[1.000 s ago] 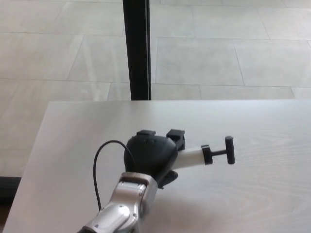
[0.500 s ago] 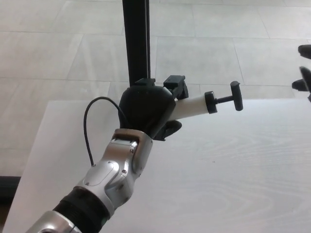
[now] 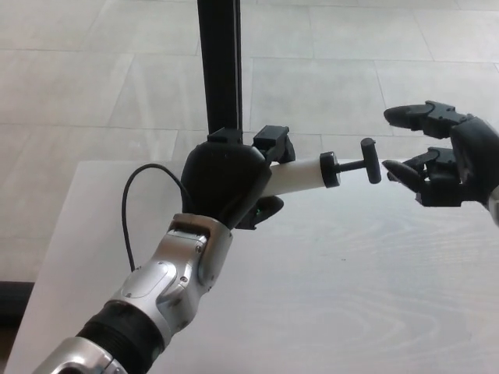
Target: The robot uses its left hand to lift the air pump kept on the middle of the desk and use the right hand to pull out the handle
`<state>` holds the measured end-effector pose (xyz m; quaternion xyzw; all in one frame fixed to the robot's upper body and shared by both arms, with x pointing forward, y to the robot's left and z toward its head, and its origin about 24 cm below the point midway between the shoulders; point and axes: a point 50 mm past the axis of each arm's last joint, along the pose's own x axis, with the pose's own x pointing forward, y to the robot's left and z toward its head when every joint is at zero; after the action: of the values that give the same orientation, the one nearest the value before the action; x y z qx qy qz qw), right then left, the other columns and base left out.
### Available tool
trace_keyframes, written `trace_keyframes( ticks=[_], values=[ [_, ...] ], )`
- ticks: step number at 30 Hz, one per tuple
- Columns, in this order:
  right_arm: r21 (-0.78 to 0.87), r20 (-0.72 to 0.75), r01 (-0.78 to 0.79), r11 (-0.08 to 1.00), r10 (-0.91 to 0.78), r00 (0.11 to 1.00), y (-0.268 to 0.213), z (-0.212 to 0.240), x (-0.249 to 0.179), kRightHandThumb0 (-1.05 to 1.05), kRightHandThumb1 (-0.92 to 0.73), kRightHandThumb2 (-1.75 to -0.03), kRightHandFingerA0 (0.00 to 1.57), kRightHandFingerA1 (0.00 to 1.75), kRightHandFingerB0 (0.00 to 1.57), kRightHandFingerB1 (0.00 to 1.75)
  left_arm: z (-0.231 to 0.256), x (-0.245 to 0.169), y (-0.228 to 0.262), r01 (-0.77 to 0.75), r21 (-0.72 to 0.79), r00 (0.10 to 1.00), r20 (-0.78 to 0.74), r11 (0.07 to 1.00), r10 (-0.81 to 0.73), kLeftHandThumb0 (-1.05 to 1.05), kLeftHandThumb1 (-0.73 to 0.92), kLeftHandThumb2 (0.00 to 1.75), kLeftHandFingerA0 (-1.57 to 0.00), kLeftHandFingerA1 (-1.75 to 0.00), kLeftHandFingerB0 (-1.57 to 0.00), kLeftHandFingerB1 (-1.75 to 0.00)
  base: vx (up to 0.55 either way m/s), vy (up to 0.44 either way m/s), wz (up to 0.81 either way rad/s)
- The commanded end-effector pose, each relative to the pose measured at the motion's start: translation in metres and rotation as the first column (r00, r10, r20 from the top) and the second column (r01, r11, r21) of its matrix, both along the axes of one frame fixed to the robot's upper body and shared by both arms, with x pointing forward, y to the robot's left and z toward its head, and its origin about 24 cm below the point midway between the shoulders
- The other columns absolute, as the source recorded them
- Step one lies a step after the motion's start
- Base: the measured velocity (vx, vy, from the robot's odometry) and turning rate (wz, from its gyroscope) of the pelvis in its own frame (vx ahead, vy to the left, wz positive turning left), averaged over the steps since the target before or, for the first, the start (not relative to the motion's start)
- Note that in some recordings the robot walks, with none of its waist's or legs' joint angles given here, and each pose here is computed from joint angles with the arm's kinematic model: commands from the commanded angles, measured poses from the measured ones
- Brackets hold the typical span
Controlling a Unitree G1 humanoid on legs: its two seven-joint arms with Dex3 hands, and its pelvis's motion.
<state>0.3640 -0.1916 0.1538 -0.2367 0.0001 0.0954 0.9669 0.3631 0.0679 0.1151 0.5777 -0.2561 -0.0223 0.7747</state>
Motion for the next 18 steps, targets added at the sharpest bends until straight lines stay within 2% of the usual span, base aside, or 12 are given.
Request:
trace_keyframes(
  ticks=[1, 3, 5, 7, 9, 10, 11, 13, 14, 15, 17, 18],
  values=[
    [-0.023, -0.059, -0.028, 0.999, 0.026, 0.998, 0.004, -0.007, -0.002, -0.50, -0.56, -0.57, 0.63, 0.84, 0.35, 0.35, 0.005, 0.001, 0.000, 0.017, -0.020, 0.999, 0.048, 1.000, -0.016, -0.18, 0.70, 0.75, -0.73, -1.68, -0.62, -1.44, 0.00, 0.000, 0.00],
    [-0.016, -0.059, -0.030, 0.999, 0.029, 0.998, 0.008, -0.007, -0.004, -0.37, -0.56, -0.57, 0.64, 0.85, 0.40, 0.35, 0.005, 0.002, 0.004, 0.010, 0.003, 0.997, 0.071, 1.000, -0.010, -0.19, 0.75, 0.70, -0.76, -1.62, -0.64, -1.32, 0.00, 0.000, 0.00],
    [-0.003, -0.036, -0.019, 1.000, 0.019, 0.999, 0.010, -0.006, -0.005, -0.34, -0.56, -0.57, 0.66, 0.90, 0.42, 0.37, 0.005, 0.003, 0.006, -0.007, 0.021, 0.998, 0.063, 1.000, 0.006, -0.20, 0.74, 0.72, -0.69, -1.64, -0.62, -1.35, 0.00, 0.000, 0.00],
    [0.010, 0.009, 0.005, 1.000, -0.005, 1.000, 0.012, -0.004, -0.007, -0.33, -0.61, -0.58, 0.65, 1.03, 0.46, 0.39, 0.002, 0.005, 0.010, -0.027, 0.023, 0.998, 0.053, 0.999, 0.025, -0.20, 0.75, 0.73, -0.80, -1.63, -0.68, -1.28, 0.00, 0.000, 0.00],
    [0.022, 0.033, 0.026, 0.999, -0.027, 0.999, 0.013, -0.001, -0.008, -0.33, -0.61, -0.58, 0.67, 1.05, 0.49, 0.40, 0.000, 0.006, 0.012, -0.035, 0.006, 0.999, 0.037, 0.999, 0.035, -0.26, 0.77, 0.66, -0.78, -1.73, -0.60, -1.36, 0.00, 0.000, 0.00],
    [0.020, 0.044, 0.045, 0.999, -0.046, 0.998, 0.013, 0.001, -0.008, -0.32, -0.63, -0.59, 0.64, 1.05, 0.49, 0.41, -0.001, 0.006, 0.012, -0.039, -0.014, 0.999, 0.021, 0.999, 0.039, -0.20, 0.72, 0.80, -0.72, -1.67, -0.63, -1.43, 0.00, 0.000, 0.00],
    [0.011, 0.059, 0.057, 0.998, -0.058, 0.997, 0.012, 0.002, -0.008, -0.31, -0.63, -0.59, 0.67, 1.02, 0.50, 0.42, -0.002, 0.005, 0.011, -0.043, -0.032, 0.999, 0.011, 0.999, 0.043, -0.17, 0.72, 0.69, -0.77, -1.69, -0.60, -1.40, 0.00, 0.000, 0.00],
    [0.004, 0.069, 0.065, 0.998, -0.066, 0.995, 0.012, 0.002, -0.009, -0.31, -0.63, -0.59, 0.67, 1.02, 0.50, 0.42, -0.002, 0.005, 0.009, -0.045, -0.042, 0.999, 0.001, 0.998, 0.045, -0.17, 0.72, 0.69, -0.77, -1.69, -0.60, -1.40, 0.00, 0.000, 0.00],
    [0.004, 0.070, 0.066, 0.998, -0.067, 0.995, 0.012, 0.002, -0.009, -0.29, -0.72, -0.60, 0.66, 0.95, 0.46, 0.43, -0.002, 0.005, 0.009, -0.045, -0.042, 0.999, 0.001, 0.998, 0.045, -0.29, 0.76, 0.68, -0.80, -1.74, -0.57, -1.44, 0.00, 0.000, 0.00],
    [-0.001, 0.098, 0.094, 0.996, -0.093, 0.991, 0.011, 0.001, -0.008, -0.30, -0.69, -0.60, 0.76, 0.88, 0.53, 0.46, 0.000, 0.005, 0.008, -0.045, -0.046, 0.999, 0.005, 0.998, 0.045, -0.18, 0.71, 0.81, -0.73, -1.65, -0.66, -1.40, 0.00, 0.000, 0.00],
    [-0.014, 0.132, 0.115, 0.993, -0.112, 0.985, 0.010, 0.002, -0.007, -0.30, -0.71, -0.60, 0.80, 0.92, 0.54, 0.48, 0.002, 0.006, 0.006, -0.046, -0.046, 0.999, 0.006, 0.998, 0.047, -0.17, 0.73, 0.79, -0.80, -1.63, -0.68, -1.32, 0.00, 0.000, 0.00],
    [-0.018, 0.136, 0.125, 0.992, -0.121, 0.983, 0.010, 0.001, -0.006, -0.30, -0.72, -0.62, 0.90, 1.08, 0.56, 0.53, 0.003, 0.006, 0.006, -0.045, -0.047, 0.999, 0.007, 0.998, 0.046, -0.16, 0.70, 0.79, -0.81, -1.62, -0.71, -1.29, 0.00, 0.000, 0.00]
  ],
)
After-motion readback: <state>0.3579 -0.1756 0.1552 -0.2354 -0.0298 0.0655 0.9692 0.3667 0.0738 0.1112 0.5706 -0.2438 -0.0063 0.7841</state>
